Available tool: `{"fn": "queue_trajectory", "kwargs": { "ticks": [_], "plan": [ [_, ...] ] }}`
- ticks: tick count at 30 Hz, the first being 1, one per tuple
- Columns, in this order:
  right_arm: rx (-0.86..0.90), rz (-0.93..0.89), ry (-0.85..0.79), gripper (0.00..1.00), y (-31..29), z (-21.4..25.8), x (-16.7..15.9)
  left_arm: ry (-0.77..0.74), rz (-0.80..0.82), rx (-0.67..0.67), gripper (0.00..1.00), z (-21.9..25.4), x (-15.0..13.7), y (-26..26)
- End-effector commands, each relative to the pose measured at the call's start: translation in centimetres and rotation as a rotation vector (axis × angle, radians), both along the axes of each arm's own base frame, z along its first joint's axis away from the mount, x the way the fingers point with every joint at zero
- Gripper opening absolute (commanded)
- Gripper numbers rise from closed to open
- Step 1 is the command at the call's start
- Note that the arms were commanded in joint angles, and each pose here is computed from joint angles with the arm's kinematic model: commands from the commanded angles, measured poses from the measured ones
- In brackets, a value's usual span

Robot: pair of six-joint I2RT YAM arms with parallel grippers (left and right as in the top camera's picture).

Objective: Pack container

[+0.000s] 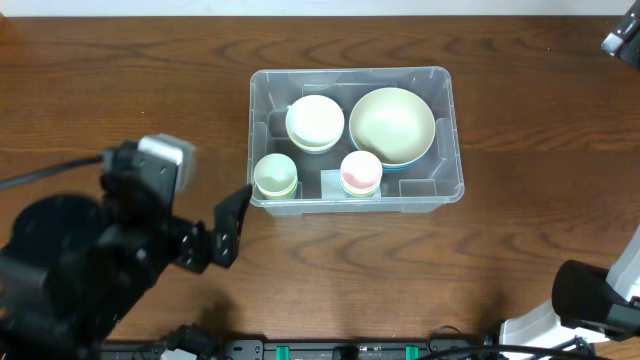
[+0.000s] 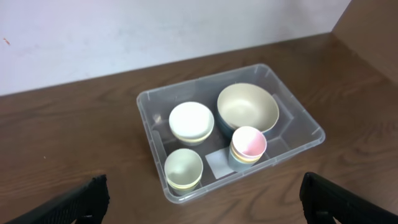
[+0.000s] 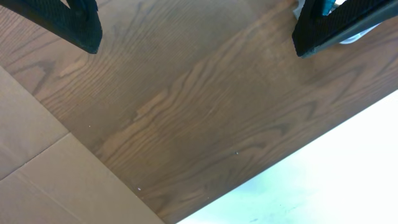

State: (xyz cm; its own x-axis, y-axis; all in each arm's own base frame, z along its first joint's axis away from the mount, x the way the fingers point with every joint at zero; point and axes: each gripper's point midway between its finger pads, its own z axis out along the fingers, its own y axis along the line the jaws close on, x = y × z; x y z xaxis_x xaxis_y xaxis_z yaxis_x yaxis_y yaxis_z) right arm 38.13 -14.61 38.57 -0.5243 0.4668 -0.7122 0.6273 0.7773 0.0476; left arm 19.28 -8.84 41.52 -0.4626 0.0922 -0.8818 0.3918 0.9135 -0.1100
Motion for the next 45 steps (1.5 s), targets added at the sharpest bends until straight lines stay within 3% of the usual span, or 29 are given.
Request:
{"fn": "queue_trajectory", "kwargs": {
  "ticks": [1, 7, 17, 23, 28, 38, 45],
  "plan": [
    [0.002, -0.026, -0.007, 0.99, -0.4, 0.1, -0.2, 0.004, -0.008, -0.018, 0.98, 0.0, -1.6, 0.3],
    [0.002, -0.026, -0.007, 0.99, -0.4, 0.1, -0.2, 0.031, 0.066, 0.068, 0.98, -1.8, -5.1, 3.4],
    [0.002, -0.026, -0.007, 0.99, -0.4, 0.1, -0.2, -0.203, 0.234, 0.024, 0.98, -0.4, -12.6, 8.5],
    [0.002, -0.026, -0.007, 0.99, -0.4, 0.1, -0.2, -0.277, 0.382, 0.013, 0.98, -4.1, -15.0, 9.8],
    [0.002, -0.026, -0.007, 0.99, -0.4, 0.1, -0.2, -0.392, 0.44, -0.027, 0.98, -5.6, -12.1, 9.7],
    [0.002, -0.026, -0.007, 0.99, -0.4, 0.1, -0.2, -0.663, 0.299, -0.138, 0.98, -8.1, -0.9, 6.3],
    [0.002, -0.026, -0.007, 0.99, -0.4, 0.1, -0.2, -0.627, 0.293, -0.136, 0.98, -14.3, 2.6, 5.9]
  ]
}}
